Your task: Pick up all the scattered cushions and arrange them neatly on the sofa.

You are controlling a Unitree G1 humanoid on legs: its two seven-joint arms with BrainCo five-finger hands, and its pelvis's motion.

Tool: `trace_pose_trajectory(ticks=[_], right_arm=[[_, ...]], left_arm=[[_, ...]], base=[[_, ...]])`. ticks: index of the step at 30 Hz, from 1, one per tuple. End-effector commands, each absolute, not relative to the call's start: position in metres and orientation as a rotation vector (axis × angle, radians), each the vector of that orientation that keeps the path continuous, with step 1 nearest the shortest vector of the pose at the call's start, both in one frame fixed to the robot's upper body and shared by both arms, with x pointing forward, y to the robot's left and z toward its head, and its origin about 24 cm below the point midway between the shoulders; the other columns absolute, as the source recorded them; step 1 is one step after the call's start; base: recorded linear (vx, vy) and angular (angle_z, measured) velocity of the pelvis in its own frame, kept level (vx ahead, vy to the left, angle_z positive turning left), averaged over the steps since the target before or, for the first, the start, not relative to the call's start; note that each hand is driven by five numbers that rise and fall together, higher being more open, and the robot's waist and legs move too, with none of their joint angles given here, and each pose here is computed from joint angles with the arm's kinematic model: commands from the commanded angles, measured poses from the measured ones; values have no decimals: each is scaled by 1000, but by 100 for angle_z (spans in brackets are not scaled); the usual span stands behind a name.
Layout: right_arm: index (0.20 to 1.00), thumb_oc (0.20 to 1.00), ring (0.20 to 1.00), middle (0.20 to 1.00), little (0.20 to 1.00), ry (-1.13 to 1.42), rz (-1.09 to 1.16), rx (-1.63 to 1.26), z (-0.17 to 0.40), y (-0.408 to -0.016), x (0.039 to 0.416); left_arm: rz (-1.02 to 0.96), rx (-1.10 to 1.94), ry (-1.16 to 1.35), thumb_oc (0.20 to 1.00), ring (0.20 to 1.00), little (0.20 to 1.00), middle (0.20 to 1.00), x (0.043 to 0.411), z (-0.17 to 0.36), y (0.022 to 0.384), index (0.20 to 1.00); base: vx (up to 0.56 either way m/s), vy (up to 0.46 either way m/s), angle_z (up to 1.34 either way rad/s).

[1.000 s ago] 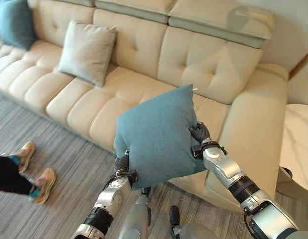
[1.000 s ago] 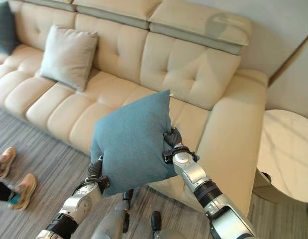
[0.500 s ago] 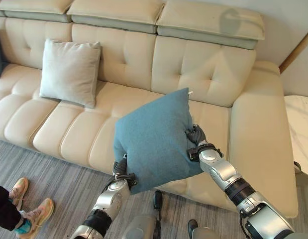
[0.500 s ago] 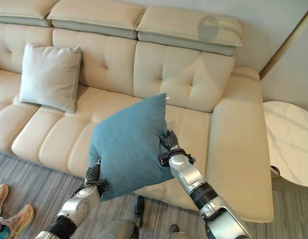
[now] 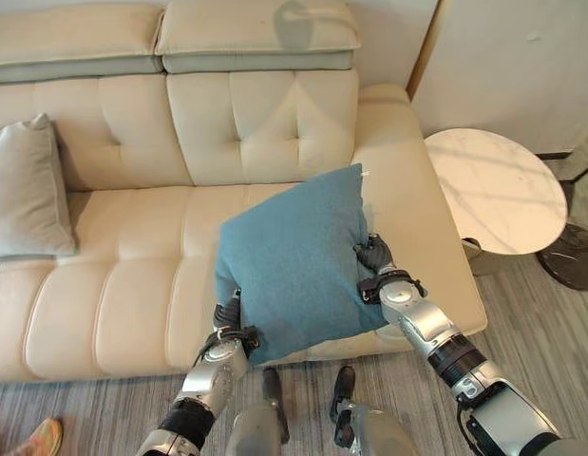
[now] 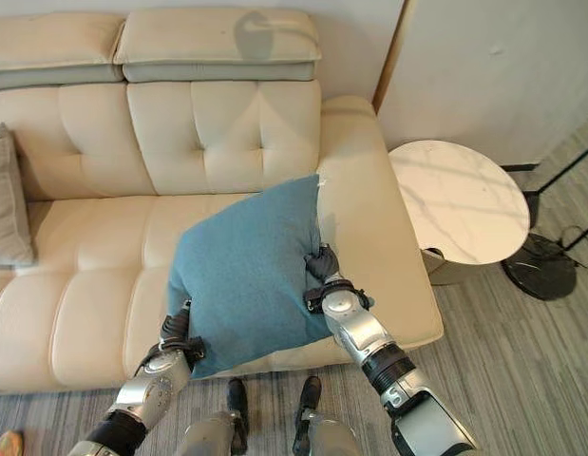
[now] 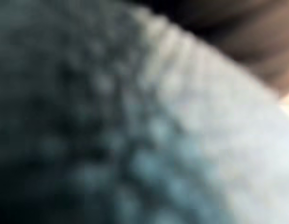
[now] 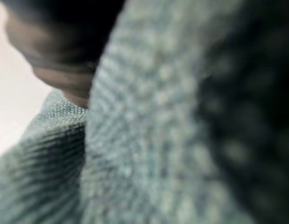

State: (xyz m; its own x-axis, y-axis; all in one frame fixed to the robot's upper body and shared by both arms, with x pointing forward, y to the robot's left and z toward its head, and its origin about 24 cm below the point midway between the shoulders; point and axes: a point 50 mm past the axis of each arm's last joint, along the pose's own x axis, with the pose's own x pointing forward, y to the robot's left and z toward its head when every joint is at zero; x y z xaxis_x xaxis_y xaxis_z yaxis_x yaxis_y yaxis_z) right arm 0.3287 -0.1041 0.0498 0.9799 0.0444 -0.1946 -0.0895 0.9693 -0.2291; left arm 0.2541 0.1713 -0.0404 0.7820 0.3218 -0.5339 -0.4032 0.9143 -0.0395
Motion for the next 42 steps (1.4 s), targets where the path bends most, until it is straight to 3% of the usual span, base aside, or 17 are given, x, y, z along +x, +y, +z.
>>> trace_pose_trajectory(ticks=[1, 9, 13, 15, 16, 23, 25, 31, 33, 37, 38, 39, 40, 42], right_arm=[[200, 200, 200, 200, 200, -6, 301, -98, 91, -37, 320], [200, 200, 200, 200, 200, -53, 271, -100, 103, -36, 323], [200, 200, 200, 200, 200, -152, 231, -87, 136, -36, 338], [200, 200, 200, 200, 200, -275, 154, -93, 181, -42, 358], [200, 200, 200, 200, 200, -410, 79, -80, 231, -51, 369], [200, 200, 200, 200, 200, -710, -27, -29, 331, -68, 364], [200, 200, 200, 200, 200, -879, -84, -41, 395, -81, 352], [200, 200, 200, 200, 200, -1003, -189, -49, 462, -110, 336], [200, 200, 200, 200, 200, -1081, -323, -211, 498, -131, 320], [200, 200, 200, 200, 200, -1120, -349, -62, 514, -141, 309], [200, 200, 200, 200, 200, -1110, -349, -74, 516, -141, 310], [200, 200, 200, 200, 200, -1112, -349, -74, 517, -140, 309], [1000, 1000, 1000, 1000, 1000, -1091, -369, -88, 520, -148, 310], [1000, 1000, 1000, 1000, 1000, -1084, -375, -110, 524, -150, 309]], left_arm=[[193, -225, 245, 200, 200, 200, 200, 294, 25, 124, 200], [153, -138, 192, 200, 200, 200, 200, 306, 38, 112, 200], [145, -84, 78, 200, 200, 200, 200, 327, 68, 109, 200], [175, -72, -66, 200, 200, 200, 200, 351, 113, 108, 200], [197, -59, -245, 200, 200, 200, 200, 369, 169, 109, 200], [195, -55, -582, 200, 200, 200, 200, 377, 282, 100, 200], [206, 35, -753, 200, 200, 200, 200, 374, 354, 90, 200], [207, 83, -840, 200, 200, 200, 200, 365, 417, 85, 200], [228, 156, -887, 200, 200, 200, 200, 356, 452, 85, 200], [264, 161, -911, 200, 200, 200, 200, 350, 471, 88, 200], [268, 143, -895, 448, 448, 448, 448, 351, 473, 91, 448], [268, 141, -897, 548, 548, 548, 548, 350, 474, 91, 548], [260, 130, -888, 1000, 1000, 1000, 1000, 349, 478, 94, 1000], [264, 134, -877, 1000, 1000, 1000, 1000, 350, 479, 100, 1000]], base=[[90, 44, 12], [57, 165, -3], [-9, 125, -14], [-78, 69, -11], [-59, 23, 3], [3, 15, 12], [37, 74, 15], [17, 51, 15], [66, 23, 22], [58, 15, 10], [47, 21, 4], [43, 31, 4], [20, 30, 4], [38, 23, 6]])
